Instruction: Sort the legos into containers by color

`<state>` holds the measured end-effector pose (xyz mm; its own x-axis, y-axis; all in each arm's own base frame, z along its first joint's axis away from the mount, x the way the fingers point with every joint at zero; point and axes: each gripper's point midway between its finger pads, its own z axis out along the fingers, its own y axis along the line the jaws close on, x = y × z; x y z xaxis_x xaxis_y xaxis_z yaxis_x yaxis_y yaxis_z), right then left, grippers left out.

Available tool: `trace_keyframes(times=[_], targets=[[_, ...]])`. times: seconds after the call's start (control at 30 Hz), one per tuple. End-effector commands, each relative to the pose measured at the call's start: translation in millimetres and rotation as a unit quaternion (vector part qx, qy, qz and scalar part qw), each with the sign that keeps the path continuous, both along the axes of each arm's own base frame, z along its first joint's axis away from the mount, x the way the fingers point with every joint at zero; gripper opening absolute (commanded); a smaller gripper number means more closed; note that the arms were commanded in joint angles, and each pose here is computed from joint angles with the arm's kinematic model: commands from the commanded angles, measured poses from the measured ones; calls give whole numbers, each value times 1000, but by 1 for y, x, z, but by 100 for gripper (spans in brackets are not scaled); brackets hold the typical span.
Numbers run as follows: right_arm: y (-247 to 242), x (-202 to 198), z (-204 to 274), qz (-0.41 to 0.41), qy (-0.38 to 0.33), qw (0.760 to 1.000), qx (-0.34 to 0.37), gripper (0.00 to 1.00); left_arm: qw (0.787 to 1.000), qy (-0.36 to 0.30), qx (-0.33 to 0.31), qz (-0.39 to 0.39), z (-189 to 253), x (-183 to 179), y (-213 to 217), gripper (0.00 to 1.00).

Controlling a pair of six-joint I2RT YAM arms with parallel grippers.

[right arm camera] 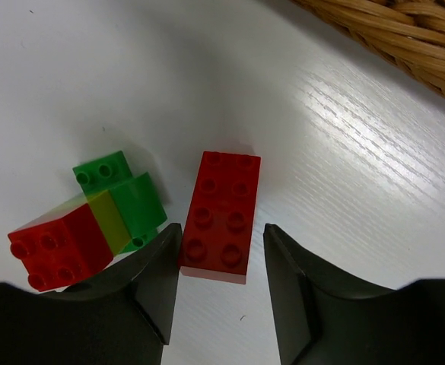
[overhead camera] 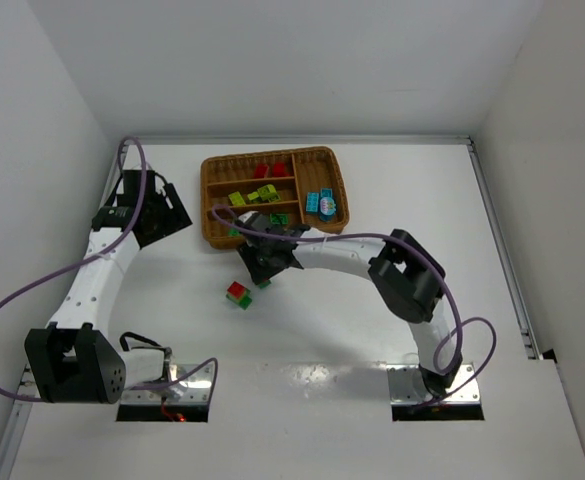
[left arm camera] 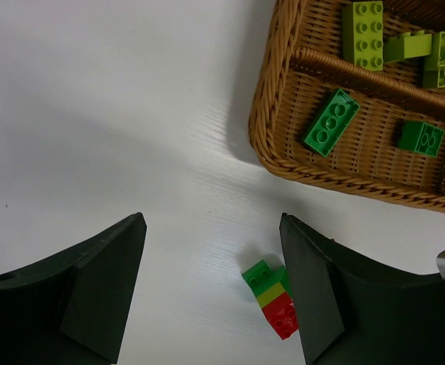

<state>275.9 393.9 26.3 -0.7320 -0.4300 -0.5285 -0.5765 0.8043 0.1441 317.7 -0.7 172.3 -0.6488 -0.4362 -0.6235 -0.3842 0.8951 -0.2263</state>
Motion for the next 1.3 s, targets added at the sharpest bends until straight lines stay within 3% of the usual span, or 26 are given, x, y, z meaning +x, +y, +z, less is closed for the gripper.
trace_keyframes(times=[0.0,0.17,0.27,0.4,0.43,0.57,0.6,0.67,0.7,0.77,0.8,0.97,1.27], targets=[[14,8,11,0,-14,1000,12,46,1000,-14,2,-6,7,1,-2,77],[11,13,21,-8,-23,1000,4,26,1000,-14,2,-6,7,1,-2,77],[7,19,52,-18,-45,998,26,23,1000,-19,2,-19,11,3,-4,77],[-26,41,109,-35,-43,992,114,22,992,-49,-35,-106,28,8,-32,77],[-32,43,144,-32,-62,985,158,22,986,-64,-41,-146,32,10,-42,77],[-63,35,178,0,-17,965,260,22,922,-117,-160,-332,57,-13,-110,77],[-78,38,195,-9,-19,959,283,22,891,-126,-213,-382,61,-31,-131,77],[-81,29,209,13,0,946,323,20,860,-168,-252,-411,76,-34,-145,77],[-86,28,222,16,-5,939,342,20,827,-168,-295,-448,75,-51,-158,80],[-82,19,236,36,15,925,379,20,782,-179,-333,-495,84,-67,-173,84],[-78,14,242,48,25,918,393,20,770,-190,-333,-510,90,-69,-178,88],[-71,0,257,80,74,880,462,20,736,-204,-322,-559,95,-79,-193,94],[-62,-1,256,92,100,870,475,20,690,-179,-349,-608,98,-86,-213,94]])
